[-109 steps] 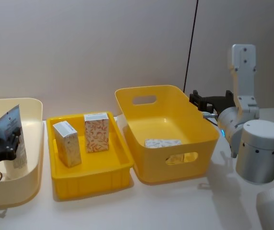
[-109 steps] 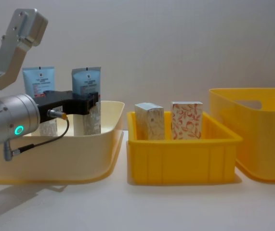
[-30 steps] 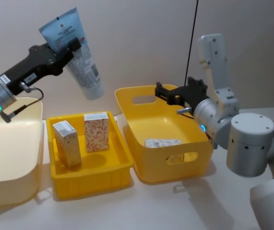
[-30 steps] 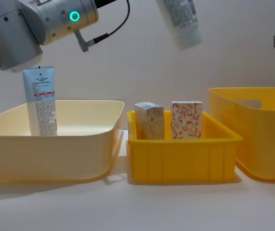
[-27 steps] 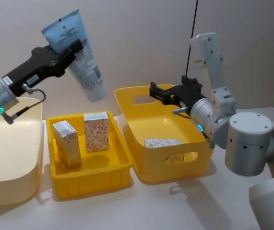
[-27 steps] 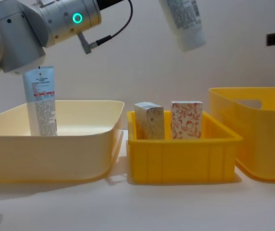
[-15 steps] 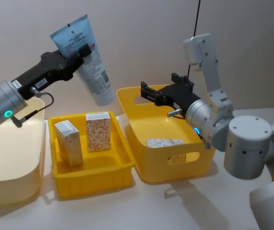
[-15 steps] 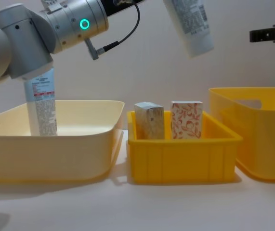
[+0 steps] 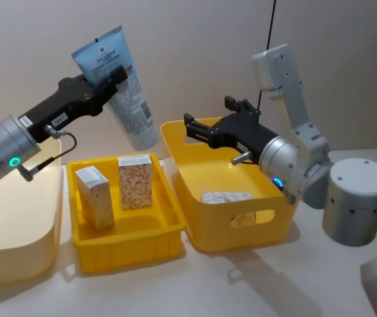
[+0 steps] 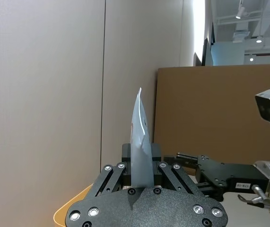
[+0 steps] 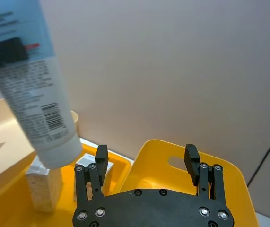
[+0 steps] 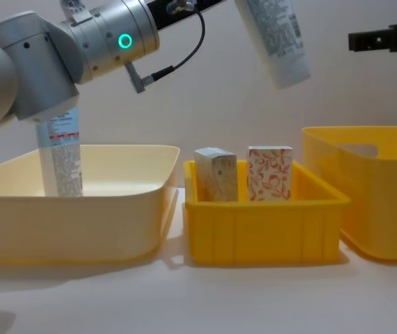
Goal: Bimanual collaborative sorting of washing and personal care products
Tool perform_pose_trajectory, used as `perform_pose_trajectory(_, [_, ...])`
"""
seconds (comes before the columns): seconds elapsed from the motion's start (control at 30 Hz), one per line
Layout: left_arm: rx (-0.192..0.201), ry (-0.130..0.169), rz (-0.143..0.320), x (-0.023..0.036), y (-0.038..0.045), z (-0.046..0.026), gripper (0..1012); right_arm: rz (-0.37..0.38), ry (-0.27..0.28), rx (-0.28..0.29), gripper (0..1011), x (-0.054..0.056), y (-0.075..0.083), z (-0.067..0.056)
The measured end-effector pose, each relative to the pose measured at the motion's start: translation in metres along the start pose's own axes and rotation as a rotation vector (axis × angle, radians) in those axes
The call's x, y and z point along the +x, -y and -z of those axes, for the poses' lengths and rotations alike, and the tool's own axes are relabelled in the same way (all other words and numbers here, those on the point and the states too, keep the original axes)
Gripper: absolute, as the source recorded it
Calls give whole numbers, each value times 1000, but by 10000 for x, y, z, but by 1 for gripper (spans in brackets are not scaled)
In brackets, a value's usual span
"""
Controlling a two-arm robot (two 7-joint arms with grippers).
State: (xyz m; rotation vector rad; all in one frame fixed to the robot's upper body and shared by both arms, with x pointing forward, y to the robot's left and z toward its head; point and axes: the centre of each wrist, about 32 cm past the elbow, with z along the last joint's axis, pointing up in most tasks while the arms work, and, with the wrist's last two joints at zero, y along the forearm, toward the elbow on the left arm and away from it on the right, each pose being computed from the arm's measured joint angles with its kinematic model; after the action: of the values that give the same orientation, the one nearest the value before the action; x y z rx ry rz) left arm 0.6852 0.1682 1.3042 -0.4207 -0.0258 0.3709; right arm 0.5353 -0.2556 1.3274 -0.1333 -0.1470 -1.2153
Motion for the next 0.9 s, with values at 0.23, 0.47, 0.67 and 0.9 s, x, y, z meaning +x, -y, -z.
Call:
perform_pose_trajectory(0.23, [4, -3, -3, -14, 19, 17, 223, -94, 25, 1, 1001, 116, 81, -80])
perform_pose_trajectory(0.47, [11, -6, -6, -28, 36, 35, 223, -218, 46, -26, 1001, 260, 156, -203])
perform_pose_trajectory(0.67, [12, -7, -7, -42, 44, 38, 223, -321, 53, -67, 1001, 362, 172, -334])
perform_pose_trajectory(0.9, [10, -7, -13, -70, 30, 43, 223, -397, 49, -114, 1001, 412, 104, -457])
